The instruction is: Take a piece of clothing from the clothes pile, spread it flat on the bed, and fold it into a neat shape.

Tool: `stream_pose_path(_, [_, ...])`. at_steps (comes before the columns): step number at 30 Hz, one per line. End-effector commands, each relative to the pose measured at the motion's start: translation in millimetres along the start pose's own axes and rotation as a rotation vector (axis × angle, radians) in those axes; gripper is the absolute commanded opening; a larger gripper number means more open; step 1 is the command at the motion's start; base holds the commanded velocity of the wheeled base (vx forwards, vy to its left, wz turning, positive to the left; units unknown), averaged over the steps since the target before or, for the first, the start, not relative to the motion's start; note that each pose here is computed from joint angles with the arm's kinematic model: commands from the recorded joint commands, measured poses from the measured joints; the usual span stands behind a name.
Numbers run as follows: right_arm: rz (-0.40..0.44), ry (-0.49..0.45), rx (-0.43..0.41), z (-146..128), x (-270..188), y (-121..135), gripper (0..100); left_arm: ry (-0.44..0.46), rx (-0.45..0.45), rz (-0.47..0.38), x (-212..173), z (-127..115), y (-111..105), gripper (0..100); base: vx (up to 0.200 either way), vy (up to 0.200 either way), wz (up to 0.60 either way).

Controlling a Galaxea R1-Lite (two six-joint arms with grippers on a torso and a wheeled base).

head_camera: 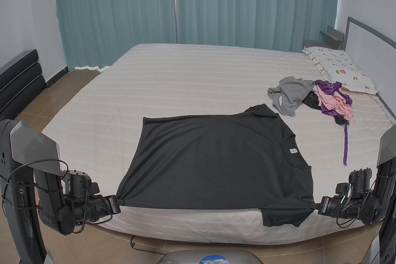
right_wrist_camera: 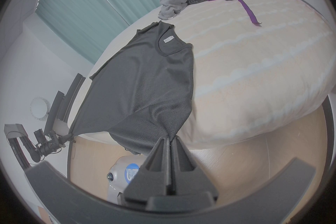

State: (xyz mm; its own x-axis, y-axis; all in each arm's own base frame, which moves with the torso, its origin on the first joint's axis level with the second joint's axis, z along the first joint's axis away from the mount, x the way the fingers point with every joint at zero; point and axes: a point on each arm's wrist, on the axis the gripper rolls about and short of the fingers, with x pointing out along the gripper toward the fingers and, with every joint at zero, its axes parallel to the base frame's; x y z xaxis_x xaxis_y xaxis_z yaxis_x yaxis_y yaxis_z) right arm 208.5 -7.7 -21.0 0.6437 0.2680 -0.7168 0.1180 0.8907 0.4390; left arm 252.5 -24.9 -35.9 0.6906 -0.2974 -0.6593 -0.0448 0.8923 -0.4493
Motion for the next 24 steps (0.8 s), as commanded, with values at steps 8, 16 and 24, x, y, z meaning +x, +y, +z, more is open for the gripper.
stream_pose_path(8, [-0.012, 0.041, -0.011, -8.7, -9.2, 1.5, 0, 0.025, 0.060, 0.017, -12.1, -10.1, 1.4, 0, 0.000, 0.000, 0.00])
stream_pose_path(16, [-0.030, 0.105, -0.023, -13.6, -22.6, 4.4, 0, 0.053, 0.116, 0.028, -16.0, -16.3, 3.5, 0, 0.000, 0.000, 0.00])
stream_pose_path(24, [-0.043, 0.165, -0.018, -19.7, -34.2, 8.5, 0, 0.067, 0.127, 0.030, -17.5, -19.4, 3.6, 0, 0.000, 0.000, 0.00])
